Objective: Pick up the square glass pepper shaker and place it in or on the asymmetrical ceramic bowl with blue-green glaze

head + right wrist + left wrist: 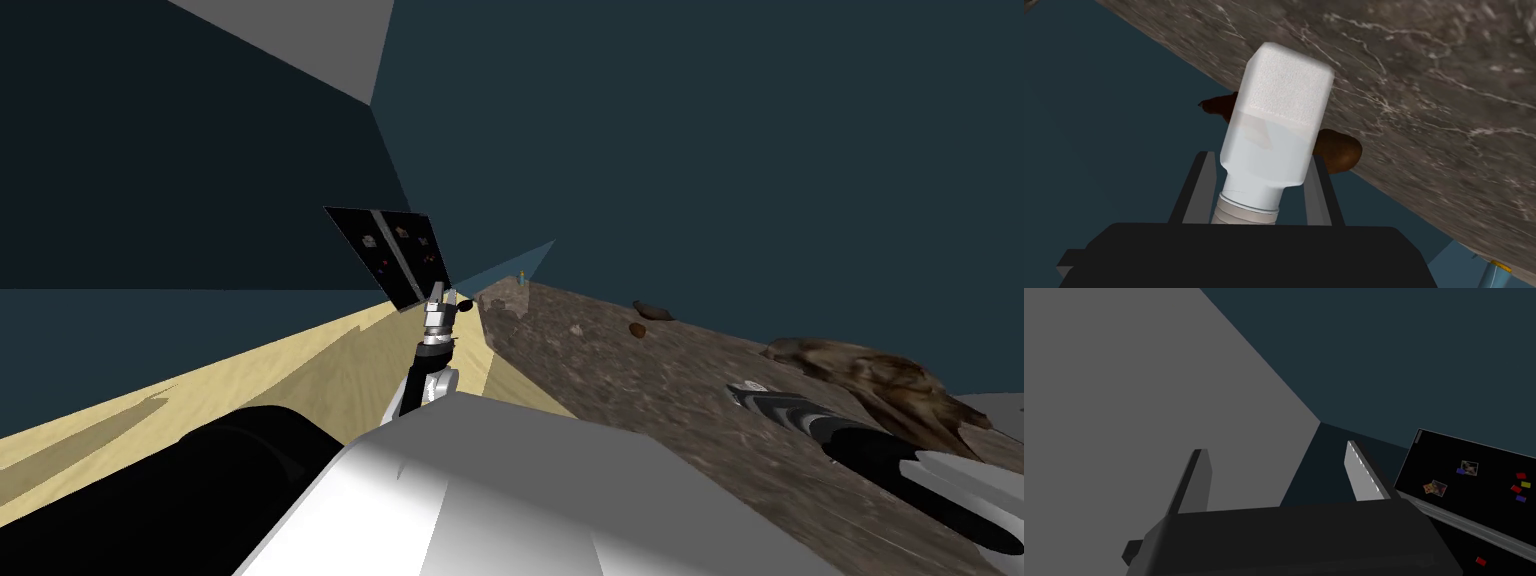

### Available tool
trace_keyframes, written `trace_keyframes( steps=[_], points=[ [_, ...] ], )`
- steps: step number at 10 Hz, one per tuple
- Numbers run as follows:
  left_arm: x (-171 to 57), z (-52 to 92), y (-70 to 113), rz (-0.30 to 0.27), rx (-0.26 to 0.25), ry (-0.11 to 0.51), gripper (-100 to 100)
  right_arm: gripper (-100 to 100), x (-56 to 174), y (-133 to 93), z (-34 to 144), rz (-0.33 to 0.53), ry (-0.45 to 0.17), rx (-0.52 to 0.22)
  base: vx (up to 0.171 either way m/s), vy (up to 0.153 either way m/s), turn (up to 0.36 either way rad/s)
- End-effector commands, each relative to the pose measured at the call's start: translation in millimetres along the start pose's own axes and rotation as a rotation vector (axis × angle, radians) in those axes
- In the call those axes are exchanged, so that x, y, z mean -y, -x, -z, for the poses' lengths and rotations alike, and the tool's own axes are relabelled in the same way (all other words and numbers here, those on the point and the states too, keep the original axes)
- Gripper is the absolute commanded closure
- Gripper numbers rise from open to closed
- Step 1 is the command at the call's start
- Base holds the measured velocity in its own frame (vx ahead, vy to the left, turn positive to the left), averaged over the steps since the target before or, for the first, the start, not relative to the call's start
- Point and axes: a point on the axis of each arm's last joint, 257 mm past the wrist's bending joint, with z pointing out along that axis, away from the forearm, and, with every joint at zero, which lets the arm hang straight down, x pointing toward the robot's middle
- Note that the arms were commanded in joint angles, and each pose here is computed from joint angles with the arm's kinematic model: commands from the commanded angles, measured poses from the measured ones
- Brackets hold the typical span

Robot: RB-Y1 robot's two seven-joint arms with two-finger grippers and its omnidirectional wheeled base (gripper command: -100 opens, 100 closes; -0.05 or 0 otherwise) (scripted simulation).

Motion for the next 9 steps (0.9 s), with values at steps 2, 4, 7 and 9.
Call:
trace_keyframes(
  steps=[2,4,7,9],
  points=[
    [0,0.0,0.0,0.000,0.000,0.000,0,100,40,-12,9.4,-0.023,-0.074,-0.040,-0.106,-0.082,0.269],
    [0,0.0,0.0,0.000,0.000,0.000,0,100,67,-18,16.9,-0.051,-0.126,-0.062,-0.067,-0.108,0.311],
    [0,0.0,0.0,0.000,0.000,0.000,0,100,102,-25,27.5,-0.112,-0.197,-0.083,-0.046,-0.142,0.342],
    [0,0.1,0.1,0.000,0.000,0.000,0,100,121,-29,33.8,-0.162,-0.239,-0.090,-0.013,-0.143,0.293]
  ],
)
